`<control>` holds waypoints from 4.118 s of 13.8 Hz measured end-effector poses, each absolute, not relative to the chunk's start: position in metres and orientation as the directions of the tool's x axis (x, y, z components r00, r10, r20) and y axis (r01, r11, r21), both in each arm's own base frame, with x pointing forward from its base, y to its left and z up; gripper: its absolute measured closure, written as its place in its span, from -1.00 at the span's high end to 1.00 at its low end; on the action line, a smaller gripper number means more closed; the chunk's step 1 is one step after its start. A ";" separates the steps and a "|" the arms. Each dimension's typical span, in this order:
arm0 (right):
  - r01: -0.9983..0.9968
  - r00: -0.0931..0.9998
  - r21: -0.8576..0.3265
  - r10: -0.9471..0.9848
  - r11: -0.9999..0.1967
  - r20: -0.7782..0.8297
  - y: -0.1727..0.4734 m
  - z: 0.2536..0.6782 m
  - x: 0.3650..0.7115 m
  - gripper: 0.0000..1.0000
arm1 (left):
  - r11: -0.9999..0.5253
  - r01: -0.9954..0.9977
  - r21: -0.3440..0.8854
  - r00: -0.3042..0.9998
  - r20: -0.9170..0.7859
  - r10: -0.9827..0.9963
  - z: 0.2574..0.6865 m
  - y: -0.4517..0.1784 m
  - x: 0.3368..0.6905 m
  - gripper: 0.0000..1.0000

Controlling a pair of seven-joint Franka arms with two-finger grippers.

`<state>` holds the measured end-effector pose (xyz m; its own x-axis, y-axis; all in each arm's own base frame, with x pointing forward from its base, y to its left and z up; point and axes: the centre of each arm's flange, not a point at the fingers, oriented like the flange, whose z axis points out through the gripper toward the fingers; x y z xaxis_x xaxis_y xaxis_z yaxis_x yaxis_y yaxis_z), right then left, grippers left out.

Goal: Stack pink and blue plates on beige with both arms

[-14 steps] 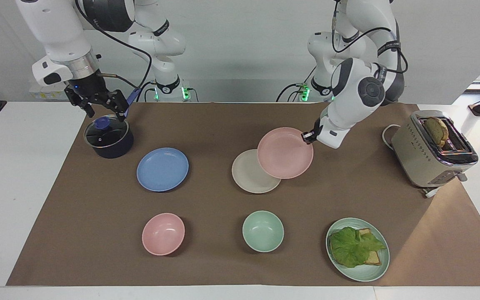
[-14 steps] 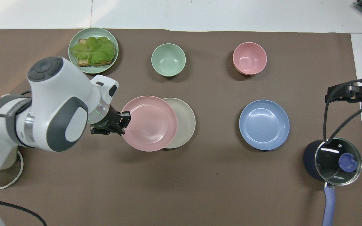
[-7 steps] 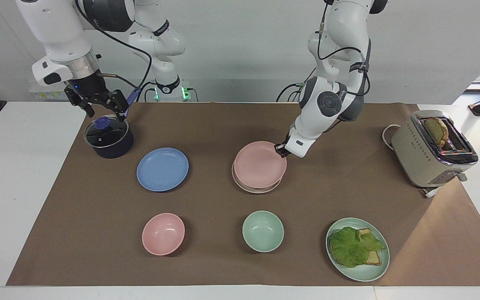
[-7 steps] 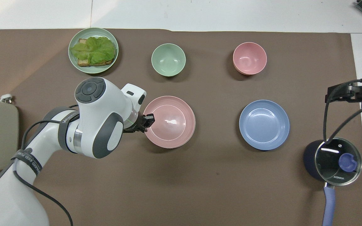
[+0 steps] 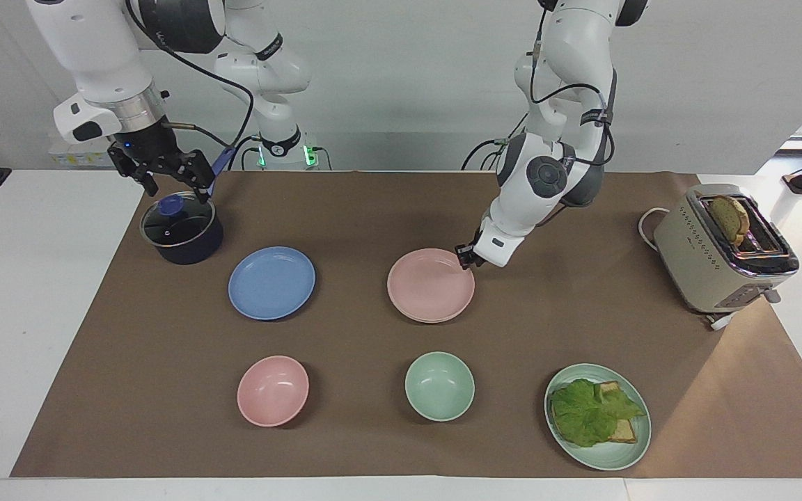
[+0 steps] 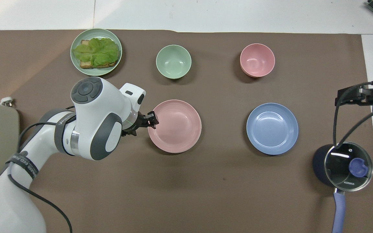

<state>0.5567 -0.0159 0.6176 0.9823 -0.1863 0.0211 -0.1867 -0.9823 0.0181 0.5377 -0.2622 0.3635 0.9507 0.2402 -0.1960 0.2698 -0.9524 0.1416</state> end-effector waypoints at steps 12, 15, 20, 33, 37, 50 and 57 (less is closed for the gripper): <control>-0.187 0.982 0.018 -0.186 -0.982 0.021 -0.016 0.618 0.557 1.00 | -0.994 0.073 0.078 0.997 0.013 0.074 0.519 -0.029 0.566 1.00; -0.187 0.982 0.018 -0.186 -0.982 0.021 -0.016 0.618 0.557 1.00 | -0.998 0.046 0.051 0.998 0.033 0.048 0.567 -0.034 0.561 1.00; -0.187 0.982 0.018 -0.186 -0.982 0.021 -0.016 0.618 0.557 1.00 | -0.998 0.039 0.049 0.997 0.063 0.042 0.618 -0.035 0.557 1.00; -0.187 0.982 0.018 -0.186 -0.982 0.021 -0.016 0.618 0.557 1.00 | -0.998 0.051 0.048 0.997 0.054 0.054 0.623 -0.028 0.552 1.00; -0.187 0.982 0.018 -0.186 -0.982 0.021 -0.016 0.618 0.557 1.00 | -0.998 0.051 0.048 0.997 0.054 0.054 0.623 -0.028 0.552 1.00; -0.187 0.982 0.018 -0.186 -0.982 0.021 -0.016 0.618 0.557 1.00 | -0.998 0.048 0.048 0.997 0.054 0.050 0.624 -0.030 0.552 1.00; -0.187 0.982 0.018 -0.186 -0.982 0.021 -0.016 0.618 0.557 1.00 | -0.998 0.044 0.048 0.997 0.055 0.047 0.624 -0.032 0.552 1.00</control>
<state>0.5567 -0.0159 0.6177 0.9823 -0.1863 0.0211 -0.1867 -0.9823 0.0181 0.5519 -0.0317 0.6240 0.9974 0.0469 0.0548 0.0443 -0.9979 0.0477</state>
